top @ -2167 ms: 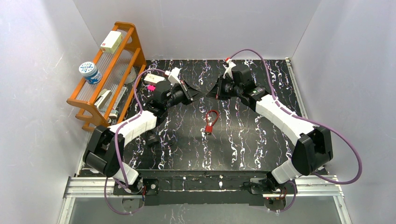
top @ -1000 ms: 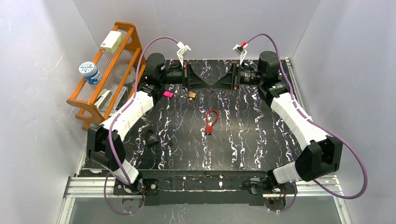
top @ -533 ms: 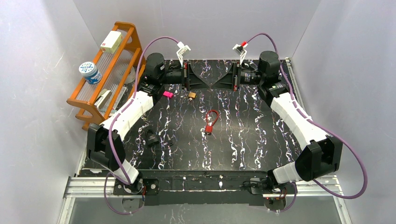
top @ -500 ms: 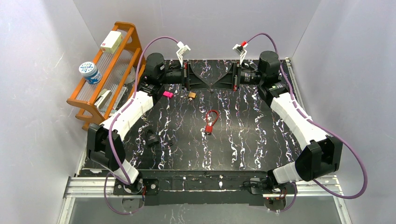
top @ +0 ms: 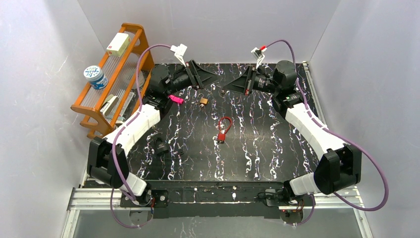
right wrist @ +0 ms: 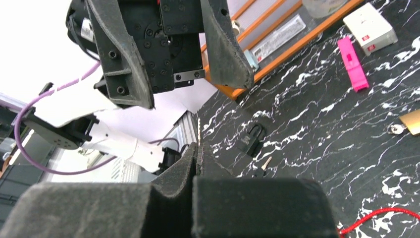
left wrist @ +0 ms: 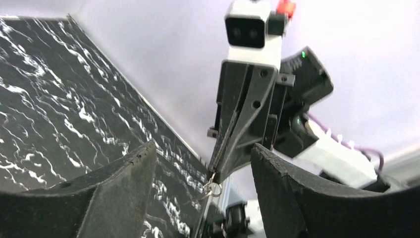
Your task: Unlock with the key
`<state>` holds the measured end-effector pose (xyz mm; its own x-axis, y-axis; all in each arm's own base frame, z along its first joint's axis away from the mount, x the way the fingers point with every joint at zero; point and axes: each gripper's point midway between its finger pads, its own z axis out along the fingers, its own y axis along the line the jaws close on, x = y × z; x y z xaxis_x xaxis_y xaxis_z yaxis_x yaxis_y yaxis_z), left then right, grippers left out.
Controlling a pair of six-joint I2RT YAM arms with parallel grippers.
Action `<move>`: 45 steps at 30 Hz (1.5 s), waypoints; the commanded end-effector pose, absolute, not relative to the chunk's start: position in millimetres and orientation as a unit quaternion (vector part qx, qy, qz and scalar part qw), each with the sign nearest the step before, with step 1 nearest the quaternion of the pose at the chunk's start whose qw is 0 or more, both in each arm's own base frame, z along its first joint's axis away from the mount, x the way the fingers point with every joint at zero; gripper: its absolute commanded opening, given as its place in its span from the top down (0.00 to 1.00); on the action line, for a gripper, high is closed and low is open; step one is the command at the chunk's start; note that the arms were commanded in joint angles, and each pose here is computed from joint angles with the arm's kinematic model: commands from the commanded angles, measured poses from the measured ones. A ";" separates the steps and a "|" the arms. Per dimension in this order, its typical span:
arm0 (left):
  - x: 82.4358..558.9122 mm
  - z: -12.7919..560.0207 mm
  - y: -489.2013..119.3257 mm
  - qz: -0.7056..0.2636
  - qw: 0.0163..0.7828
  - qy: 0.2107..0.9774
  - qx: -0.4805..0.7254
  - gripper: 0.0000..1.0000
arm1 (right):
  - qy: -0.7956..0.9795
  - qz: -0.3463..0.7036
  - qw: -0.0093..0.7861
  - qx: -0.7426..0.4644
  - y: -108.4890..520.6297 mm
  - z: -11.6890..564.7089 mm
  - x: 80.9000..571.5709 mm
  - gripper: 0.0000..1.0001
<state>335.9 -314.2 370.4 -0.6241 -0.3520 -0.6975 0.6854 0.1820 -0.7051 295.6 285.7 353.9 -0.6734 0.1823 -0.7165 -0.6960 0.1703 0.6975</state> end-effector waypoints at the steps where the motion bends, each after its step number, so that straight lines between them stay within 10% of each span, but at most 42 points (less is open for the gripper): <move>1: 347.1 428.1 -282.6 -0.627 0.507 0.592 0.020 0.32 | 0.630 0.622 0.426 -0.186 282.3 400.8 297.5 0.99; 22: 334.1 425.5 -309.1 -0.682 0.453 0.574 -0.010 0.56 | 0.612 0.680 0.392 -0.102 286.8 413.3 312.4 0.99; 32: 333.9 425.5 -313.8 -0.682 0.459 0.569 -0.002 0.89 | 0.618 0.678 0.385 -0.099 287.0 407.8 313.4 0.99; 42: 334.0 428.2 -312.2 -0.677 0.473 0.563 0.005 1.00 | 0.621 0.677 0.381 -0.103 287.4 402.9 311.3 0.99; 45: 329.1 432.3 -312.8 -0.674 0.485 0.556 0.030 1.00 | 0.625 0.678 0.371 -0.109 288.4 402.1 309.0 0.75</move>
